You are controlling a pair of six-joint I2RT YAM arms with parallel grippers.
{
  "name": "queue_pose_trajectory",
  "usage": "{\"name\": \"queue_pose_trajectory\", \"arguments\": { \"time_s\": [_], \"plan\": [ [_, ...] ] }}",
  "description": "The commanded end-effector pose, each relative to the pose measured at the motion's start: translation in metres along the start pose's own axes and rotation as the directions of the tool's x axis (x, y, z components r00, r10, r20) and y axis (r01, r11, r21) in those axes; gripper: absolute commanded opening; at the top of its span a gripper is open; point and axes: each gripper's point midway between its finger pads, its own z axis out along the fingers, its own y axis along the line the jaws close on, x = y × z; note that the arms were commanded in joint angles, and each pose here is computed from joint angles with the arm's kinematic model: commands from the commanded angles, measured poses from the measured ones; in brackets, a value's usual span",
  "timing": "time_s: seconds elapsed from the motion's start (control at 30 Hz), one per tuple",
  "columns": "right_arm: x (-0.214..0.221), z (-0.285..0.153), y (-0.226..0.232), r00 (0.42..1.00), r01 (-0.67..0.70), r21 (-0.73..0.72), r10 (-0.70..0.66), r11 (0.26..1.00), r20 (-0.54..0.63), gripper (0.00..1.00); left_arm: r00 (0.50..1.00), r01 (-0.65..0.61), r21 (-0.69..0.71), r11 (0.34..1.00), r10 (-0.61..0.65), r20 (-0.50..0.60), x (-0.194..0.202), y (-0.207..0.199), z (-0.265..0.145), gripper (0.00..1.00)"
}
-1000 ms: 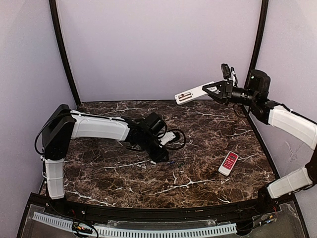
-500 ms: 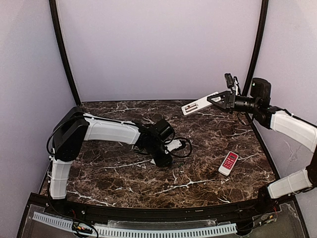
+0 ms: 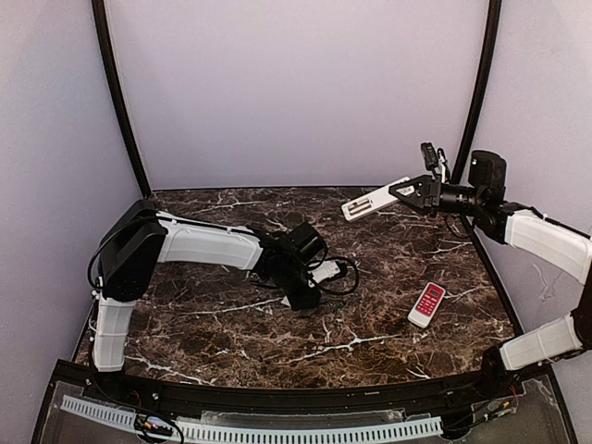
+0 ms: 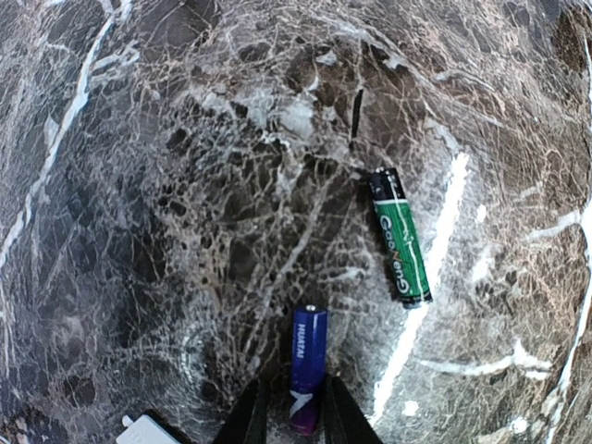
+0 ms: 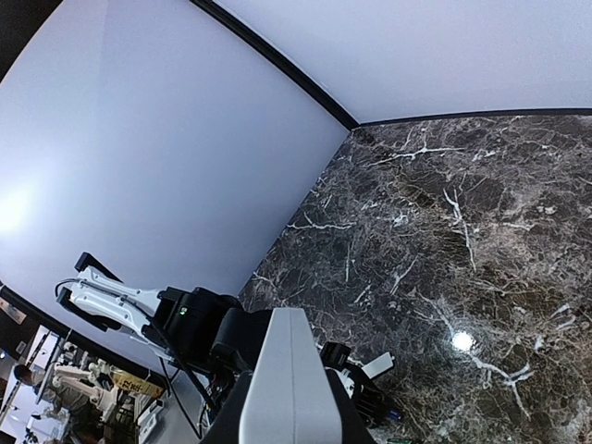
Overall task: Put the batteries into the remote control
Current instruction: Pick up the battery from the center of the board, then load the battery at the center of the board.
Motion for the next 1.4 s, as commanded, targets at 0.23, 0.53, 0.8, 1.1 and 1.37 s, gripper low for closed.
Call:
{"name": "queue_pose_trajectory", "arguments": {
  "time_s": [0.23, 0.53, 0.8, 1.1, 1.37],
  "plan": [
    [0.004, -0.006, -0.009, 0.999, 0.039, -0.027, -0.039, 0.999, 0.021, 0.0, 1.0, -0.007, 0.008, 1.0, 0.007, -0.011, 0.0, -0.003, 0.001, 0.14],
    [0.013, -0.013, -0.02, 0.999, 0.052, -0.033, -0.051, 0.998, 0.017, 0.0, 1.0, -0.009, 0.014, 1.0, 0.009, 0.005, -0.004, -0.004, -0.004, 0.07],
    [0.033, -0.013, -0.044, 0.997, 0.075, -0.02, -0.075, 0.997, -0.006, 0.0, 0.998, -0.019, 0.006, 1.0, 0.019, 0.056, -0.011, -0.009, -0.054, 0.0],
    [0.065, 0.008, -0.044, 0.999, 0.025, -0.146, -0.032, 0.989, -0.043, 0.0, 0.975, -0.03, 0.023, 0.999, 0.024, 0.222, -0.036, -0.022, -0.136, 0.0],
    [0.088, 0.034, -0.036, 0.997, 0.009, -0.197, -0.024, 0.98, -0.074, 0.0, 0.972, -0.014, 0.04, 0.999, 0.004, 0.236, -0.057, -0.021, -0.146, 0.0]
  ]
}}
